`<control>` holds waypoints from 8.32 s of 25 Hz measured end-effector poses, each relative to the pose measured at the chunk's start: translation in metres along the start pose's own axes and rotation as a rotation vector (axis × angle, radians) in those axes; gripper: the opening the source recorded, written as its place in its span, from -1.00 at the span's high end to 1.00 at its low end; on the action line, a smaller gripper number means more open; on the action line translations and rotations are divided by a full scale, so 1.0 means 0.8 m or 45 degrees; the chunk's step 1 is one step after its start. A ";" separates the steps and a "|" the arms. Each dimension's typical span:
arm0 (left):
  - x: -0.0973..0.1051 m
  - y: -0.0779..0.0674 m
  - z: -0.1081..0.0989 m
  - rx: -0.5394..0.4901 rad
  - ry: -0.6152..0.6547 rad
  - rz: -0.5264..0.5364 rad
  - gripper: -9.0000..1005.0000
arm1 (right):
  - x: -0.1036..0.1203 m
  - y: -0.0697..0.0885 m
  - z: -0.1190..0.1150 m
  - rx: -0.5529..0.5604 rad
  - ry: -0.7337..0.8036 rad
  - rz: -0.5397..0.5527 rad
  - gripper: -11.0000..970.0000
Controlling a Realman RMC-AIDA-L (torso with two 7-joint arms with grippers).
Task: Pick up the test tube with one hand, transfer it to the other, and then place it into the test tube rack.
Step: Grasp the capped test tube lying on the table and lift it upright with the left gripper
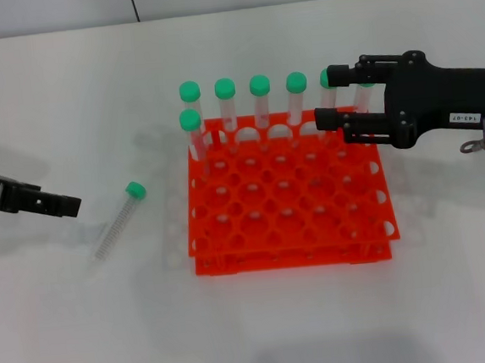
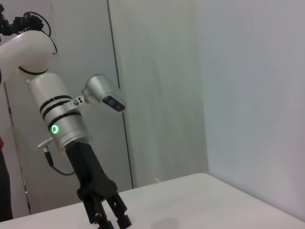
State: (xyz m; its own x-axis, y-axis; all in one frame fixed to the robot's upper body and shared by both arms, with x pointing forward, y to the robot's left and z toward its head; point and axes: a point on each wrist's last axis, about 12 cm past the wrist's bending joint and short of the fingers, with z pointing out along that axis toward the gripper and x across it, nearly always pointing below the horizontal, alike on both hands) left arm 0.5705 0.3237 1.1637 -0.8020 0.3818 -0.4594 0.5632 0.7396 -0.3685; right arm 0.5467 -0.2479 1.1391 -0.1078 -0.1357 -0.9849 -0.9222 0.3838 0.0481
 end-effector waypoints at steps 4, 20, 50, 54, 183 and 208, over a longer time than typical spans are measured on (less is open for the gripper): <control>-0.006 0.001 0.011 -0.029 0.078 -0.034 -0.72 | -0.001 0.000 0.001 -0.002 -0.002 -0.003 -0.32; -0.007 -0.005 0.061 -0.049 0.229 -0.023 -0.72 | 0.001 0.000 0.000 -0.002 0.000 0.000 -0.32; -0.016 -0.019 0.086 -0.053 0.315 0.066 -0.36 | 0.004 0.000 -0.001 0.001 0.003 0.007 -0.32; -0.018 -0.019 0.086 -0.055 0.312 0.072 -0.36 | 0.005 0.000 -0.001 0.004 0.004 0.010 -0.32; -0.043 -0.024 0.011 0.085 -0.762 0.322 0.60 | 0.004 -0.006 -0.005 0.050 -0.020 0.018 -0.32; -0.070 -0.062 0.083 0.303 -0.829 0.624 0.60 | -0.003 -0.009 -0.008 0.058 -0.045 0.006 -0.32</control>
State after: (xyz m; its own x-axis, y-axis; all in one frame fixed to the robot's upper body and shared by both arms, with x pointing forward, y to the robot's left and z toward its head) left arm 0.6007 0.2289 1.1539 -0.2227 0.1797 -0.9582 0.9026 0.4094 -0.1330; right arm 0.5509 -0.2561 1.1418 -0.0982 -0.1020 -0.9899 -0.9039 0.4254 0.0458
